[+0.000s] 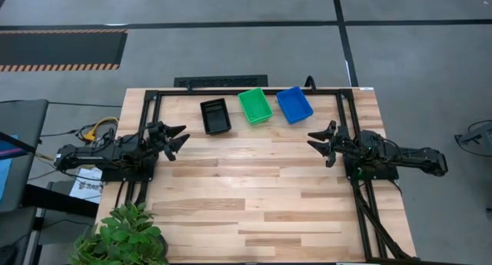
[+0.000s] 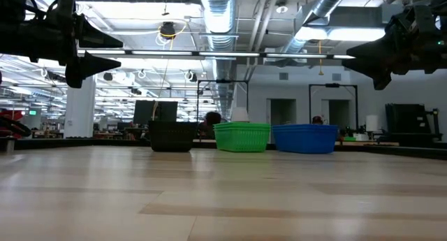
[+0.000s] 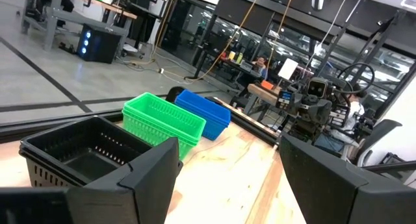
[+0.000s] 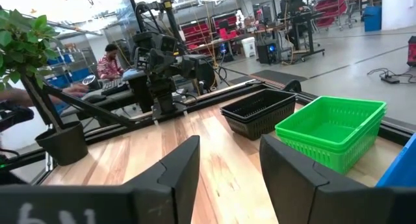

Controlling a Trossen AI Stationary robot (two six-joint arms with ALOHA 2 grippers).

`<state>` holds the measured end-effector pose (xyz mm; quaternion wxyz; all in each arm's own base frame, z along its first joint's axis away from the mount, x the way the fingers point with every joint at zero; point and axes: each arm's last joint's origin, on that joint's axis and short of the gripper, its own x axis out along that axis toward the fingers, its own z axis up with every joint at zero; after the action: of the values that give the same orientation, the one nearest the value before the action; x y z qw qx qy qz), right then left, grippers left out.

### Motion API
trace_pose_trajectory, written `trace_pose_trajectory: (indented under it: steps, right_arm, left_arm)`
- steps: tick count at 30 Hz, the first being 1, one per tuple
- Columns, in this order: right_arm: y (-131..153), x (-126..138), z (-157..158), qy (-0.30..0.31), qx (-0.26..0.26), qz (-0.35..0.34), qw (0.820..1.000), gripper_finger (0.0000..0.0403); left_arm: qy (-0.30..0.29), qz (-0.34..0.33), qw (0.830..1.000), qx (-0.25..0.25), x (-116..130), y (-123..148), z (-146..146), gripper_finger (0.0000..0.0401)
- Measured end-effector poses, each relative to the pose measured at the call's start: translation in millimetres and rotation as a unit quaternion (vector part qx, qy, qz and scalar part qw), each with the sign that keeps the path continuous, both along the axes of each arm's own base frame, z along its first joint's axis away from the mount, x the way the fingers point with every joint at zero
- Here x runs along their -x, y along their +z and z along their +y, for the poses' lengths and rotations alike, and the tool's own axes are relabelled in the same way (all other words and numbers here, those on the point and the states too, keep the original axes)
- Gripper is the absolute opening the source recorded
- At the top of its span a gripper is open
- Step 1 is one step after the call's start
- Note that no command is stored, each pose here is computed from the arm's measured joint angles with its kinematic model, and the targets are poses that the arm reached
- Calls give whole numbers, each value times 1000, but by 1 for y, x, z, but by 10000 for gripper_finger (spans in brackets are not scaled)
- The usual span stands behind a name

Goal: Stack baskets by color
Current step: Return to Home Position

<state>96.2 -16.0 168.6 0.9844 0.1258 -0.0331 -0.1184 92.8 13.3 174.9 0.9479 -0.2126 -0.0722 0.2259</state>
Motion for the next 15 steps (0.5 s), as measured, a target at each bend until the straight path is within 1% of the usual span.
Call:
trace_pose_trajectory:
  steps: [15]
  right_arm:
    - [0,0,0,0,0,0,1000,181]
  left_arm:
    - [0,0,1000,0,0,0,0,256]
